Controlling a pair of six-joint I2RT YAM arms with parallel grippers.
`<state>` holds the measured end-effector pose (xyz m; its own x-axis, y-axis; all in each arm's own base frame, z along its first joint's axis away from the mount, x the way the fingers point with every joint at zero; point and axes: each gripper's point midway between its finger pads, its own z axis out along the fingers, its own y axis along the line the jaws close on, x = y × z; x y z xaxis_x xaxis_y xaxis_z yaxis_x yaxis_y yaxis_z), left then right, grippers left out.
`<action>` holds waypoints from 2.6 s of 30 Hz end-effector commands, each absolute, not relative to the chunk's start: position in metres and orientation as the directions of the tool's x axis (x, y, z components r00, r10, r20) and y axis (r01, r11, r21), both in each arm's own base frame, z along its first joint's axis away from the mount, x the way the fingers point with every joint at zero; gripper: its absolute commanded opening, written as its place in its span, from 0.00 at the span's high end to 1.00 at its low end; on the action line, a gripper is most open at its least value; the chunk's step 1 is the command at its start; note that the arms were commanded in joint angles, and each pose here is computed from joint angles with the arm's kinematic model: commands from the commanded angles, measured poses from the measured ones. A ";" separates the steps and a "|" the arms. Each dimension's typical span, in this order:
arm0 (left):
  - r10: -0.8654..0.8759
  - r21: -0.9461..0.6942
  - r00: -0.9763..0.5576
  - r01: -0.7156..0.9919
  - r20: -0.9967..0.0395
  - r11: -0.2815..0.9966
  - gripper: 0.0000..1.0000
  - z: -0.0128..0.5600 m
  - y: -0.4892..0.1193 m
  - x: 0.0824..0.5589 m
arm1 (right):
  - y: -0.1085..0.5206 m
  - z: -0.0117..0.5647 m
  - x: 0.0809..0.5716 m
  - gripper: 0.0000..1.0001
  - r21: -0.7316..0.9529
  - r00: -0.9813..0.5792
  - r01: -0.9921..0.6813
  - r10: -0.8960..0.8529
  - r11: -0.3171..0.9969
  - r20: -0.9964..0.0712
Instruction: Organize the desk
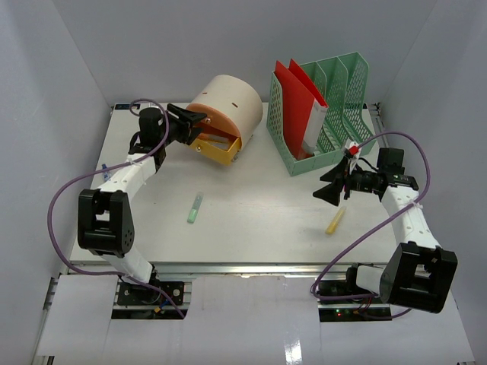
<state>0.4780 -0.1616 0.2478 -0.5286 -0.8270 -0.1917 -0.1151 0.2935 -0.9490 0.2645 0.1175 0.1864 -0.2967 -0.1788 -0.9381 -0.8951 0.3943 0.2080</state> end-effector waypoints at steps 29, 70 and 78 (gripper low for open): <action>-0.245 -0.439 -0.428 0.445 -0.870 0.781 0.14 0.215 -0.114 0.261 | 0.027 0.064 0.250 0.00 -0.312 0.632 -0.773 -0.709 -0.552 -0.312; -0.256 -0.450 -0.447 0.409 -0.857 0.794 0.13 0.207 -0.110 0.254 | 0.037 0.019 0.247 0.78 -0.161 0.399 -0.917 -0.835 -0.365 -0.379; -0.258 -0.463 -0.466 0.403 -0.847 0.790 0.13 0.203 -0.111 0.255 | 0.100 0.063 0.266 0.92 -0.205 0.255 -0.963 -0.837 -0.174 -0.485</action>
<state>0.2550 -0.1103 0.2018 -0.4642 -0.2582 -0.8473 0.3974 0.7942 -0.4597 0.2484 0.0629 0.0305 0.3414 -0.8517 -0.3977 -0.9399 -0.3054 -0.1528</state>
